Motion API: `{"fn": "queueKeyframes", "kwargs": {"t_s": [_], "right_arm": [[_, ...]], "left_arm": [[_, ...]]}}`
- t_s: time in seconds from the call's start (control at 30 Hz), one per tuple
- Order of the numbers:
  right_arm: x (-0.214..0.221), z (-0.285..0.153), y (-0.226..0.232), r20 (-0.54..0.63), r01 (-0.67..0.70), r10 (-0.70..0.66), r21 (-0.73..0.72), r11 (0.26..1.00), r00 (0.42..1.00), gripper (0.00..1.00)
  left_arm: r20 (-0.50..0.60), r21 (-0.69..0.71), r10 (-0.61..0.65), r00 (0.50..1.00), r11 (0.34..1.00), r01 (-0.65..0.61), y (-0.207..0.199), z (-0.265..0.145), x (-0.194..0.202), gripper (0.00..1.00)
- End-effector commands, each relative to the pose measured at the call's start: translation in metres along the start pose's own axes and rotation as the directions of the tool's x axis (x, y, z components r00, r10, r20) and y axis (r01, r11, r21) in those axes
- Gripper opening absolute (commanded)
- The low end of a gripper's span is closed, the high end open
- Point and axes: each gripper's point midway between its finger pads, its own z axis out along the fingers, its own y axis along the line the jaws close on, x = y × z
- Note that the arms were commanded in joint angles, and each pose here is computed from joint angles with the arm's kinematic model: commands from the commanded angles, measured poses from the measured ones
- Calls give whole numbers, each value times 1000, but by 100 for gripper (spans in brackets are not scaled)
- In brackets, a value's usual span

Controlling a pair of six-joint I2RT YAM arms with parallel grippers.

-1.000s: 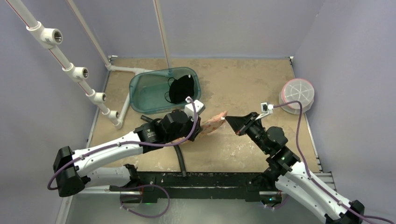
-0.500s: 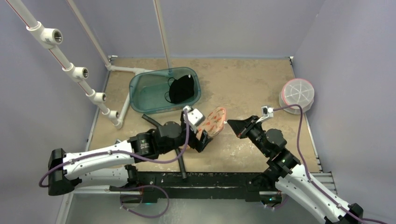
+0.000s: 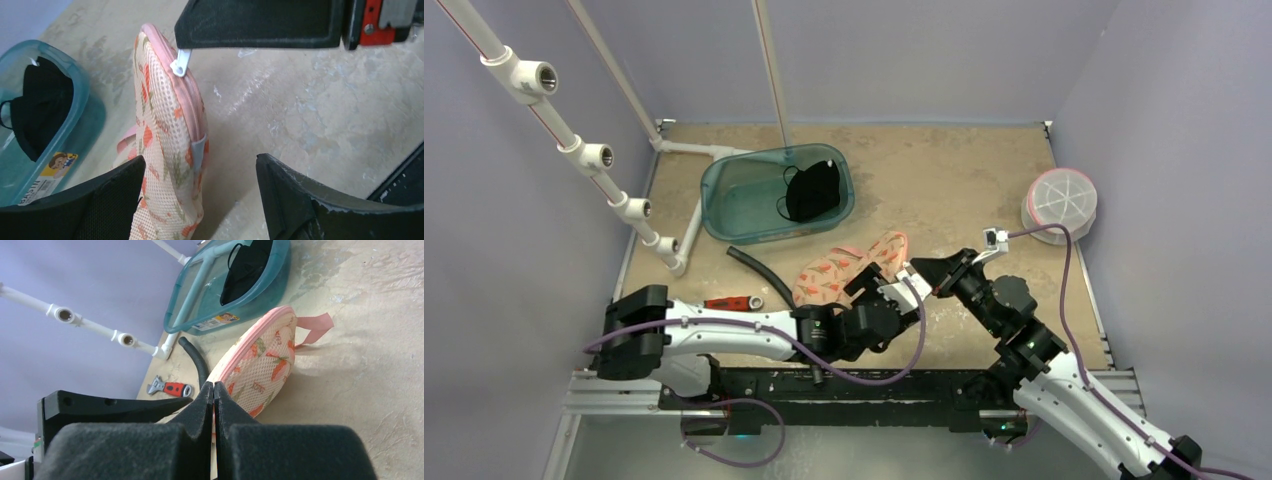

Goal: Unzip the laundry bag and remove the bra
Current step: Unzip the laundry bag at the center of the board.

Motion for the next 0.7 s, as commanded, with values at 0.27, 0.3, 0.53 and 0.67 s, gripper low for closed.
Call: {"fn": "queueKeyframes", "kwargs": {"t_s": [0.27,0.3,0.53,0.67], "right_arm": [[-5,-9,15,3,-69,69,-53,996,998,0],[-6,-9,15,5,-70,70,-50,996,998,0],[-9,-8,9,30,-92,92,-23,996,995,0],[-11,-8,2,41,-84,83,17,996,996,0]], "left_arm": [[59,-204,19,998,979,-7,25,23,-17,23],[58,-204,21,998,979,-9,26,23,-15,17],[29,-123,98,995,988,-94,21,16,-12,0],[-11,-73,183,983,980,-183,26,4,-18,0]]}}
